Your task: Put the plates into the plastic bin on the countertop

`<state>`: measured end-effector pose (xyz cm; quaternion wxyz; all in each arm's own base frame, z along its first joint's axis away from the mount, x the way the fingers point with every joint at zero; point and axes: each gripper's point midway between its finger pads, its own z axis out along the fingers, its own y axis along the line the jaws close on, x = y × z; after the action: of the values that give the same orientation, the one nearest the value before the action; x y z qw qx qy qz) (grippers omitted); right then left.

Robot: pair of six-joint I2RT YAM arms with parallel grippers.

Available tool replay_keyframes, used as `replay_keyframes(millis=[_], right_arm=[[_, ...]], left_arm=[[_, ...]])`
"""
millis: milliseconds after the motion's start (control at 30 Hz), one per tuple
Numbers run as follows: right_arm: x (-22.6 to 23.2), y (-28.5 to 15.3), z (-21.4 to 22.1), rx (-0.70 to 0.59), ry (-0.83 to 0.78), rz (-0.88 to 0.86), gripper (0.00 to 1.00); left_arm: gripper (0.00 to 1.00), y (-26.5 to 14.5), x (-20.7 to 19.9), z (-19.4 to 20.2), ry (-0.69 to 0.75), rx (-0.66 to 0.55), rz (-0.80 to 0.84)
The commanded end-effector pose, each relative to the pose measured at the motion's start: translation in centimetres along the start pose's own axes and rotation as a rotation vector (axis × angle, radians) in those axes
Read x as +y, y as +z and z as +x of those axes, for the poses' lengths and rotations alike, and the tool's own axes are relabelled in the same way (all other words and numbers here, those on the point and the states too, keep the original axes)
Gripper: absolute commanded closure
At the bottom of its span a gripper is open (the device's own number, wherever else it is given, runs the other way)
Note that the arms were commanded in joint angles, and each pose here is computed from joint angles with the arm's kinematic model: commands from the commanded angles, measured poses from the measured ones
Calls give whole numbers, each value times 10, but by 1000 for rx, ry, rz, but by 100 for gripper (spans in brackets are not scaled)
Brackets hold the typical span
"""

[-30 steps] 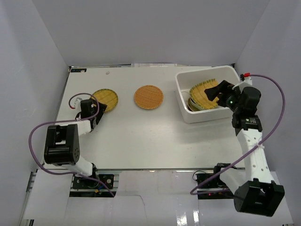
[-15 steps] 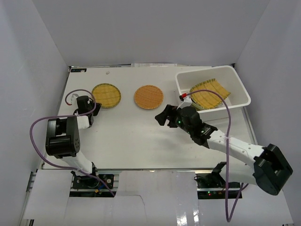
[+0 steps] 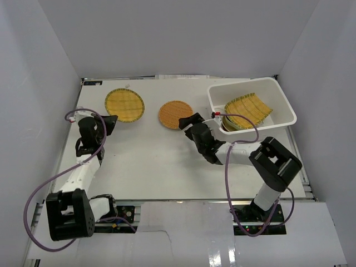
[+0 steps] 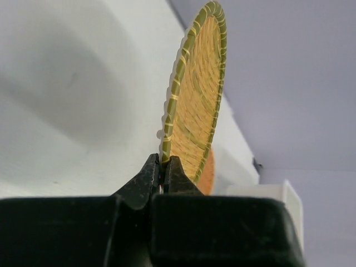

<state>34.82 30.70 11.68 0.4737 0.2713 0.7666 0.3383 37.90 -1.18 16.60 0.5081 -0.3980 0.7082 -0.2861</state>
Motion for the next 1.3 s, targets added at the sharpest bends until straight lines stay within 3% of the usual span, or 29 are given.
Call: replay_keyframes(millis=[0,167,233,433,500,767,1000,1100,1267], right_arm=[[-22,23,16,-33,180,92,22],[-29,49,32,-44,221,146,25],[-24,45,28,-78,205,134,28],[13,33,13,-150,-54,148,28],[12,33,20,-129,-66,175,28],[-35,45,60,-67,100,271,27],[-40,71,49,-112,182,299,28],[-45,84,48,-112,210,311,33],[-51,101,57,-83,224,319,66]], left_arm=[[100,-23,-54,-17,36,-13,163],[100,-25,-87,7,15,120,283],[100,-23,-105,-2,30,115,315],[100,-32,-163,-23,60,119,467],[100,-36,-171,-27,74,112,479],[100,-63,-200,-25,88,163,608],[100,-62,-197,-6,71,229,645],[100,-61,-199,-2,56,258,665],[100,-63,-204,-3,56,273,685]])
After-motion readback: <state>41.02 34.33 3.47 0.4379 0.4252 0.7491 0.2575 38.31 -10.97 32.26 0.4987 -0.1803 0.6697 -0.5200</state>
